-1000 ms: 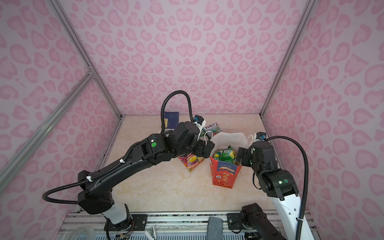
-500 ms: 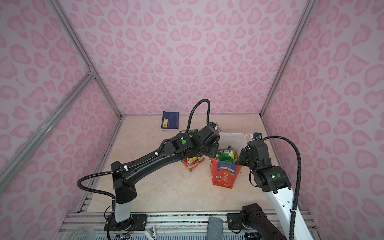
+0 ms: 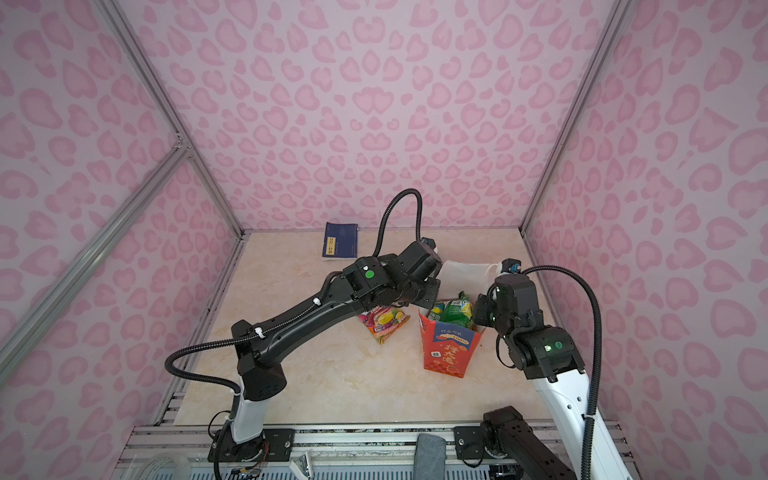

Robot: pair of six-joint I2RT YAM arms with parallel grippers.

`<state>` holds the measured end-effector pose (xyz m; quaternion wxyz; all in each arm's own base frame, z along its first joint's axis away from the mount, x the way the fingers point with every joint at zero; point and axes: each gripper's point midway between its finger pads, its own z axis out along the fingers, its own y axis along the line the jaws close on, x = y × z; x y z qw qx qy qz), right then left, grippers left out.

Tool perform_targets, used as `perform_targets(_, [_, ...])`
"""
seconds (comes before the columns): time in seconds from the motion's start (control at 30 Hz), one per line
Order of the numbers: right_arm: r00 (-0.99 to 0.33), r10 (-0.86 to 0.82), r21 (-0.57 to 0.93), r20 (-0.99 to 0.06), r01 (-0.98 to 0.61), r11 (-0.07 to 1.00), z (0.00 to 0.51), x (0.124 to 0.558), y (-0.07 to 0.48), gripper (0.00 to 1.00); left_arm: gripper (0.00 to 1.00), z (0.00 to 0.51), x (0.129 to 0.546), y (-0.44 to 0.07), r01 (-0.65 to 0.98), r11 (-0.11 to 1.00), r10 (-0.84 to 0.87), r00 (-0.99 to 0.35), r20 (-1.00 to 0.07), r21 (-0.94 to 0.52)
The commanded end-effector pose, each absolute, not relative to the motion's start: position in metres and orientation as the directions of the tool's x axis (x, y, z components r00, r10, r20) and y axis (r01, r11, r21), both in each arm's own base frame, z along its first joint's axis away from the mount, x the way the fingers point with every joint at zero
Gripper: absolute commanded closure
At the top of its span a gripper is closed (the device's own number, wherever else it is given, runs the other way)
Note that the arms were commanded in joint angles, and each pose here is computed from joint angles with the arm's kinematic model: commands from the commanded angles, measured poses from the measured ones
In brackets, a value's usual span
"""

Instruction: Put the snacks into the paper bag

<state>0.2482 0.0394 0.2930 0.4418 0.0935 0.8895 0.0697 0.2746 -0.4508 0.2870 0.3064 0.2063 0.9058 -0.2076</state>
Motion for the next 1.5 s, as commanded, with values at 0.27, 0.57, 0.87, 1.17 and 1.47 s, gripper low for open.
perform_targets(0.27, [-0.437,0.192,0.282,-0.879,-0.15,0.948,0.413,0.258,0.12,1.0,0.97,0.408,0.275,-0.369,0.514,0.802,0.1,-0.62,-0.778,-0.306])
perform_targets(0.57, [-0.424,0.085,0.253,-0.902,-0.357,0.899,0.442,0.28,0.236,1.0,0.97,0.428,0.277,-0.238,0.346,0.891,-0.037,-0.592,-0.805,-0.295])
perform_targets(0.87, [-0.476,0.004,0.262,-0.88,-0.476,0.839,0.424,0.305,0.332,1.0,0.97,0.412,0.276,-0.136,0.144,0.939,-0.179,-0.574,-0.799,-0.313])
perform_targets(1.17, [-0.533,-0.079,0.258,-0.843,-0.528,0.809,0.384,0.326,0.397,1.0,0.97,0.371,0.285,-0.083,-0.018,0.961,-0.233,-0.591,-0.772,-0.276])
perform_targets(1.47, [-0.583,-0.138,0.252,-0.801,-0.537,0.805,0.336,0.34,0.424,1.0,0.97,0.314,0.306,-0.065,-0.09,0.952,-0.279,-0.652,-0.705,-0.293])
